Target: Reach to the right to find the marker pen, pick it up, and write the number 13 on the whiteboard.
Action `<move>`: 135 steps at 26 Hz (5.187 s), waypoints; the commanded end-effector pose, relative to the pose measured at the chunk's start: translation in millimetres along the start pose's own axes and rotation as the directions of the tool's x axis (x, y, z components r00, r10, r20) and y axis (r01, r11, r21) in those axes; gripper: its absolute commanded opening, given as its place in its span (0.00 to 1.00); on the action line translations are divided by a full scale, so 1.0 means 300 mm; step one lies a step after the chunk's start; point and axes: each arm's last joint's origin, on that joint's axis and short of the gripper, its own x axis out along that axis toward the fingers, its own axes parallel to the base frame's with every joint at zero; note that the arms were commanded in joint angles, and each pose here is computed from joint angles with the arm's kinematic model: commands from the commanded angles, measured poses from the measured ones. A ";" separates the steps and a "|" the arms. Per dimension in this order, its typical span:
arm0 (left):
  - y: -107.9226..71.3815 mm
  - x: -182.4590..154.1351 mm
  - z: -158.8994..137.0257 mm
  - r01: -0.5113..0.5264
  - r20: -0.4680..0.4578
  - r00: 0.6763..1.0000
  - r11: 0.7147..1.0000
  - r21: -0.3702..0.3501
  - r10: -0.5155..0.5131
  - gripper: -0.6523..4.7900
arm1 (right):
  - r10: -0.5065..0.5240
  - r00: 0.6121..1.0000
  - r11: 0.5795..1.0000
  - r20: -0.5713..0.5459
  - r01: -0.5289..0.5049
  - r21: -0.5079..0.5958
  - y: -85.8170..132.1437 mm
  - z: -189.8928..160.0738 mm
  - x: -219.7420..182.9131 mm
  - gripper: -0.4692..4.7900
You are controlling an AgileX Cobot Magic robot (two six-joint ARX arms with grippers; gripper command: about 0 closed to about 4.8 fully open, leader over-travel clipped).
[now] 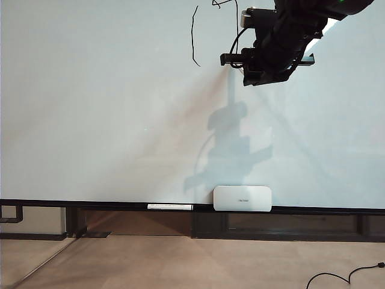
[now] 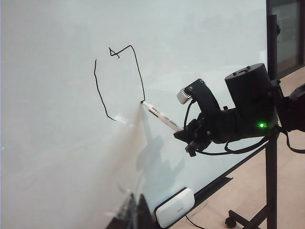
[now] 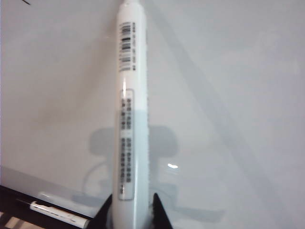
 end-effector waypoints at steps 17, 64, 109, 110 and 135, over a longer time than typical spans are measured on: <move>0.002 -0.004 0.012 -0.007 0.017 1.000 1.000 0.006 0.007 0.11 | 0.146 0.983 0.989 0.109 -0.147 -0.002 0.053 0.078 -0.065 0.08; 0.006 -0.002 0.010 -0.051 0.006 0.999 0.998 0.026 0.051 0.11 | 0.080 0.974 0.997 0.214 -0.074 -0.036 0.064 0.141 -0.048 0.08; 0.008 -0.003 0.010 -0.073 0.001 0.997 0.996 0.060 0.073 0.11 | -0.133 0.978 0.991 0.160 0.135 0.000 0.029 0.125 -0.043 0.08; 0.008 -0.003 0.010 -0.073 0.001 0.997 0.996 0.060 0.073 0.11 | -0.134 0.978 0.991 0.160 0.135 0.000 0.029 0.125 -0.043 0.08; 0.015 -0.011 0.003 -0.157 -0.042 0.986 0.985 0.069 0.160 0.11 | -0.157 0.972 0.987 0.175 0.158 0.013 0.018 0.175 -0.097 0.08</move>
